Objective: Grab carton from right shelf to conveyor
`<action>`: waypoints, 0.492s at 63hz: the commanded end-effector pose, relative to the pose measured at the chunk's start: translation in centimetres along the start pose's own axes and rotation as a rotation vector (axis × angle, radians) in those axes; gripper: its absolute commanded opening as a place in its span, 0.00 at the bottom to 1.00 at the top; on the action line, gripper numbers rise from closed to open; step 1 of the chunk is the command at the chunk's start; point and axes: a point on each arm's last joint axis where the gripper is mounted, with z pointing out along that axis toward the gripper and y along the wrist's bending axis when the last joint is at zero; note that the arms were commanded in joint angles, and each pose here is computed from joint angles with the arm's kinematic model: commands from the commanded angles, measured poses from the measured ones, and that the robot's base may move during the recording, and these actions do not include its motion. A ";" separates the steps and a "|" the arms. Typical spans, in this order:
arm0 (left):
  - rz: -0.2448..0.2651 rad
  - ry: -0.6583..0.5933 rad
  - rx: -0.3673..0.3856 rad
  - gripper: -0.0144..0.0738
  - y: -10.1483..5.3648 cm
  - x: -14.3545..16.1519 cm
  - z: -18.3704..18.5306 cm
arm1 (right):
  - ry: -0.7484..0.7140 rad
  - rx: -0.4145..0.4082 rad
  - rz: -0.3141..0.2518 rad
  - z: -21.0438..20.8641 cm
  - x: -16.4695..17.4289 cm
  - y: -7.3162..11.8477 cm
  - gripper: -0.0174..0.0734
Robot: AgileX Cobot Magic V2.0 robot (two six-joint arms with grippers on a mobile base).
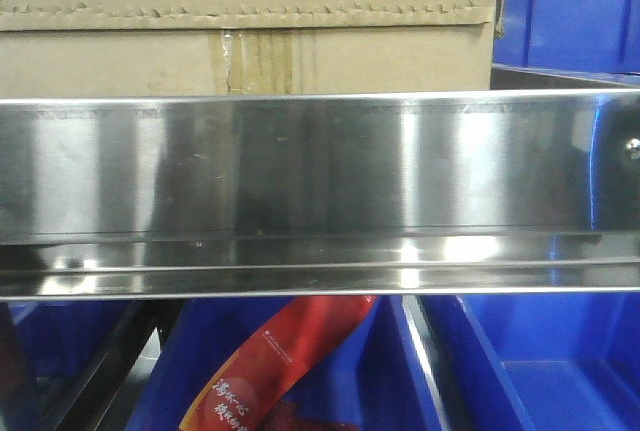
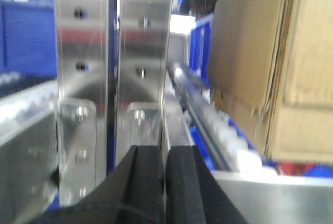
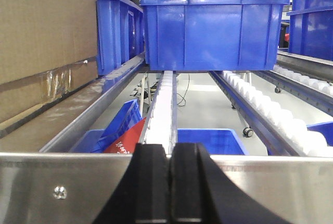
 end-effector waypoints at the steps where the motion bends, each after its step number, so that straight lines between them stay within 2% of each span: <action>1: -0.002 -0.049 0.009 0.18 -0.1 -0.5 -0.1 | -0.039 0.005 -0.005 0.0 -0.4 0.0 0.11; 13: -0.023 -0.113 0.013 0.18 -0.1 -1.1 -0.1 | -0.076 0.005 -0.003 -0.1 -0.7 0.0 0.11; 19: -0.035 -0.163 0.015 0.18 -0.1 -1.5 -0.2 | -0.171 0.004 0.042 -0.2 -1.6 -0.1 0.11; 22: -0.028 -0.172 0.016 0.18 -0.1 -2.2 -0.2 | -0.169 -0.002 0.071 -0.3 -2.4 0.0 0.11; 25: -0.015 -0.177 0.017 0.18 -0.2 -3.3 -0.4 | -0.145 -0.010 0.072 -0.6 -3.6 0.2 0.11; 31: 0.053 -0.160 0.008 0.22 -0.3 -6.0 -1.0 | -0.116 -0.028 0.069 -1.8 -6.6 0.5 0.14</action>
